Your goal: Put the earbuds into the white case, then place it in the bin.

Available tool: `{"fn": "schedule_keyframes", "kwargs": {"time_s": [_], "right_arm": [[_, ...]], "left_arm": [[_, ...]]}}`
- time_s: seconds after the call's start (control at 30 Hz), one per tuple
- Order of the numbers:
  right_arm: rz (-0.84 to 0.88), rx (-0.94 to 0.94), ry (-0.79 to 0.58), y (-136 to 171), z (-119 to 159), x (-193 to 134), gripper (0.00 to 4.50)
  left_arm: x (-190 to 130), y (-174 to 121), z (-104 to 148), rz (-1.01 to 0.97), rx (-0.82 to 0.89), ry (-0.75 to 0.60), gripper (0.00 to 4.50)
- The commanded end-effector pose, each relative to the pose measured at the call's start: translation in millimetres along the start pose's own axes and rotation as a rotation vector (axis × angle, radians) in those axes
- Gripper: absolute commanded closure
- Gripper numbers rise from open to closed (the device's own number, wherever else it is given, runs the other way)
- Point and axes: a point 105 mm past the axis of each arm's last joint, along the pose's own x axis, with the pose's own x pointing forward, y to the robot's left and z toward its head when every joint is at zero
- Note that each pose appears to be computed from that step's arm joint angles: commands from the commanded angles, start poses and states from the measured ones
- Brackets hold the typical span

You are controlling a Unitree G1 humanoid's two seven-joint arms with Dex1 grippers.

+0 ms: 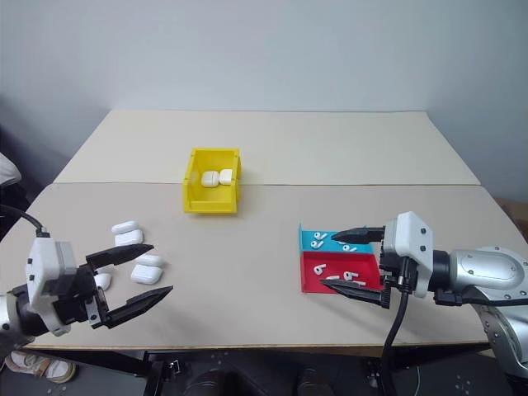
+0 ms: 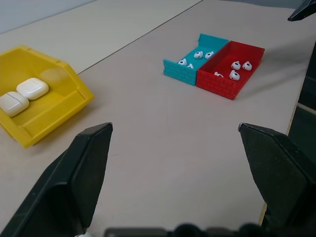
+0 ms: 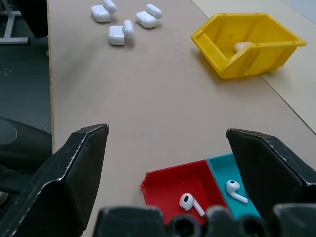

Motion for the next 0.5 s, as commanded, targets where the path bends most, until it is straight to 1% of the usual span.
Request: {"fn": "schedule_keyframes", "kwargs": {"time_s": [0.03,0.23,0.5], "right_arm": [[-0.011,-0.042,-0.03,-3.5,9.1,-0.5,0.0],[-0.02,-0.046,-0.035,-6.9,9.7,0.6,0.0],[-0.033,-0.046,-0.05,-8.1,8.8,4.9,0.0]], "left_arm": [[-0.4,-2.6,9.9,0.02,0.018,-0.041,0.05],[-0.5,3.2,8.5,0.066,0.017,-0.026,0.05],[-4.6,29.6,11.4,0.229,0.014,-0.027,0.05]]}}
